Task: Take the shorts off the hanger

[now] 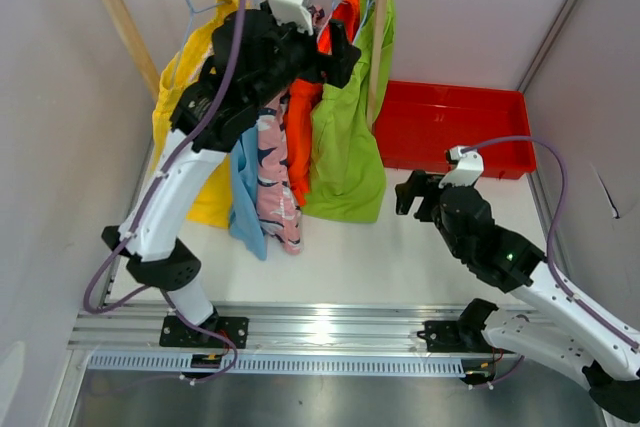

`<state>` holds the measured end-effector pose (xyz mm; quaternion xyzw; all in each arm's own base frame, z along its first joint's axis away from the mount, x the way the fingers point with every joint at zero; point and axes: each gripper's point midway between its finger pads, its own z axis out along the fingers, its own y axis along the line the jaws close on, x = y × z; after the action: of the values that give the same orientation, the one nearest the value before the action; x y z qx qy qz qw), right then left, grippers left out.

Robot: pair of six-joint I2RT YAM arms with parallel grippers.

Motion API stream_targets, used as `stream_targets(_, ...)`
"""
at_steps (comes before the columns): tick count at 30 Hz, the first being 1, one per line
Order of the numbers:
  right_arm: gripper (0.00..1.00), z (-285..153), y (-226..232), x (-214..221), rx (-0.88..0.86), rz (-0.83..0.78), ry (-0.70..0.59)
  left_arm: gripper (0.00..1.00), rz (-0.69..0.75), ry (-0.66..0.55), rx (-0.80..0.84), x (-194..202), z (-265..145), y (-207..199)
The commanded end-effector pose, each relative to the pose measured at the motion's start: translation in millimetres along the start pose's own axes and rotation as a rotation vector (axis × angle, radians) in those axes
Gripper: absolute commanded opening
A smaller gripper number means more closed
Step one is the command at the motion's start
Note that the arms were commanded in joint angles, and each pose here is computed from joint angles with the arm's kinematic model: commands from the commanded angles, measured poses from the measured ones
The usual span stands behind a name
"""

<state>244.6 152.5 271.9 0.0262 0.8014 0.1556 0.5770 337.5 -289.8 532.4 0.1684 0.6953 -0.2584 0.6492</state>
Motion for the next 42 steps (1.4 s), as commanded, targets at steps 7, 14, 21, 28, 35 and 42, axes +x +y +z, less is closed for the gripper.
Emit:
stream_targets(7,0.87,-17,-25,11,0.041,0.086,-0.018,0.99,0.056,-0.041,-0.112,13,68,26)
stream_targets(14,0.87,-24,-36,23,0.059,0.084,0.008,0.98,0.023,-0.058,-0.148,21,100,58)
stream_targets(21,0.87,-26,-45,34,0.078,0.083,0.018,0.79,0.025,-0.056,-0.153,30,114,62)
stream_targets(28,0.86,-25,-48,37,0.09,0.076,0.024,0.51,0.02,-0.045,-0.127,36,118,58)
stream_targets(35,0.86,-27,-50,36,0.097,0.081,0.016,0.45,0.015,-0.013,-0.113,49,124,56)
stream_targets(42,0.86,-28,-52,37,0.099,0.085,0.014,0.41,0.015,0.027,-0.079,64,131,51)
